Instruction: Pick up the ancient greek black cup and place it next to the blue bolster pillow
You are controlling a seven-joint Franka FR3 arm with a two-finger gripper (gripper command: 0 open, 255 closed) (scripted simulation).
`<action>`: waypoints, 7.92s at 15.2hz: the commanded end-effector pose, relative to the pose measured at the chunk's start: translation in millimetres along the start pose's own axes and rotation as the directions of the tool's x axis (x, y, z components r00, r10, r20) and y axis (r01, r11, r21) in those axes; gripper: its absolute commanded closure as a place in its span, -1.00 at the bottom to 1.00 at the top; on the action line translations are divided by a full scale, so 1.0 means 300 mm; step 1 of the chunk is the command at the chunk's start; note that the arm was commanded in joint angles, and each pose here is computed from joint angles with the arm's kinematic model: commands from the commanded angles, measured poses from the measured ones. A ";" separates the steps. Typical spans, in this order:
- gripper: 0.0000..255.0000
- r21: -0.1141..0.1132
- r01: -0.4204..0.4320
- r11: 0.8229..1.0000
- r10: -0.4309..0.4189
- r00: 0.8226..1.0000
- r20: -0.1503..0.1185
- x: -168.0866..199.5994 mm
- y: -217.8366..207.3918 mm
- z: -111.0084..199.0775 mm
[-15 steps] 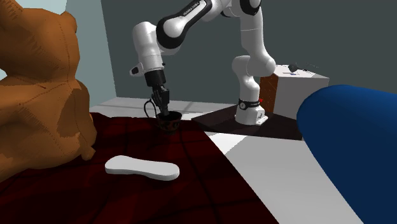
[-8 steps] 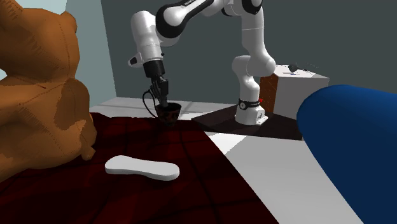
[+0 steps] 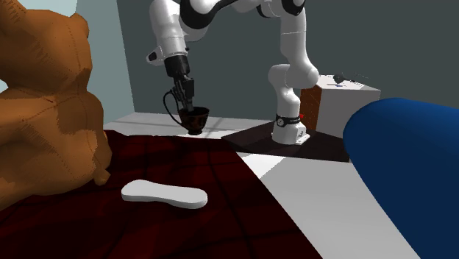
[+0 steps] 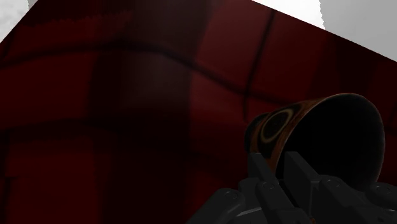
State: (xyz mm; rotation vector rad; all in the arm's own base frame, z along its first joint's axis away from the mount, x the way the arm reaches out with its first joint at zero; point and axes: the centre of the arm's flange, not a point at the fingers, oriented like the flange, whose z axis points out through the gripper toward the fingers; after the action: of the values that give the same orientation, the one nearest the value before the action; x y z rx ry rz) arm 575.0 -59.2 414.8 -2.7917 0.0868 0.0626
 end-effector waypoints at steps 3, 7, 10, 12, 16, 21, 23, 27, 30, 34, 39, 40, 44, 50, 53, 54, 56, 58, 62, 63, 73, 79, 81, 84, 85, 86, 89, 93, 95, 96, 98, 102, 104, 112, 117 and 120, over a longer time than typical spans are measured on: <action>1.00 0.000 0.000 1.000 0.000 1.000 0.000 -0.007 -0.020 -0.068; 1.00 0.000 0.000 1.000 0.000 1.000 0.000 -0.010 -0.044 -0.134; 1.00 0.000 0.000 1.000 0.000 1.000 0.000 -0.013 -0.061 -0.183; 1.00 0.000 0.000 1.000 0.000 1.000 0.000 -0.015 -0.073 -0.216; 1.00 0.000 0.000 1.000 0.000 1.000 0.000 -0.019 -0.097 -0.282; 1.00 0.000 0.000 1.000 0.000 1.000 0.000 -0.024 -0.127 -0.365; 1.00 0.000 0.000 1.000 0.000 1.000 0.000 -0.026 -0.139 -0.398; 1.00 0.000 0.000 1.000 0.000 1.000 0.000 -0.029 -0.163 -0.464; 1.00 0.000 0.000 1.000 0.000 1.000 0.000 -0.032 -0.181 -0.514; 1.00 0.000 0.000 1.000 0.000 1.000 0.000 -0.036 -0.205 -0.580; 1.00 0.000 0.000 1.000 0.000 1.000 0.000 -0.041 -0.235 -0.663; 1.00 0.000 0.000 1.000 0.000 1.000 0.000 -0.042 -0.241 -0.679; 1.00 0.000 0.000 1.000 0.000 1.000 0.000 -0.093 -0.356 -0.640; 1.00 0.000 0.000 1.000 0.000 1.000 0.000 -0.196 -0.582 -0.552; 1.00 0.000 0.000 1.000 0.000 1.000 0.000 -0.248 -0.696 -0.509; 1.00 0.000 0.000 1.000 0.000 1.000 0.000 -0.265 -0.734 -0.494; 1.00 0.000 0.000 1.000 0.000 1.000 0.000 -0.299 -0.809 -0.465; 1.00 0.000 0.000 1.000 0.000 1.000 0.000 -0.334 -0.885 -0.436; 1.00 0.000 0.000 1.000 0.000 1.000 0.000 -0.402 -1.036 -0.378; 1.00 0.000 0.000 1.000 0.000 1.000 0.000 -0.420 -1.074 -0.363; 1.00 0.000 0.000 1.000 0.000 1.000 0.000 -0.479 -1.182 -0.208; 1.00 0.000 0.000 1.000 0.000 1.000 0.000 -0.473 -1.146 -0.109; 1.00 0.000 0.000 1.000 0.000 1.000 0.000 -0.472 -1.134 -0.076; 1.00 0.000 0.000 1.000 0.000 1.000 0.000 -0.469 -1.116 -0.026; 1.00 0.000 0.000 1.000 0.000 1.000 0.000 -0.468 -1.110 -0.010; 1.00 0.000 0.000 1.000 0.000 1.000 0.000 -0.467 -1.104 0.007; 1.00 0.000 0.000 1.000 0.000 1.000 0.000 -0.464 -1.087 0.056; 1.00 0.000 0.000 1.000 0.000 1.000 0.000 -0.460 -1.063 0.122; 1.00 0.000 0.000 1.000 0.000 1.000 0.000 -0.458 -1.051 0.155; 1.00 0.000 0.000 1.000 0.000 1.000 0.000 -0.457 -1.045 0.172; 1.00 0.000 0.000 1.000 0.000 1.000 0.000 -0.455 -1.033 0.205; 1.00 0.000 0.000 1.000 0.000 1.000 0.000 -0.452 -1.009 0.271; 1.00 0.000 0.000 1.000 0.000 1.000 0.000 -0.450 -0.997 0.304; 1.00 0.000 0.000 1.000 0.000 1.000 0.000 -0.442 -0.949 0.436; 1.00 0.000 0.000 1.000 0.000 1.000 0.000 -0.437 -0.919 0.519; 1.00 0.000 0.000 1.000 0.000 1.000 0.000 -0.434 -0.901 0.569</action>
State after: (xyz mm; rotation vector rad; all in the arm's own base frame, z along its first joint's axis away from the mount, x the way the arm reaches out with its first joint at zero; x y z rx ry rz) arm 457.1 259.3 358.6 -2.7919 0.0870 0.0638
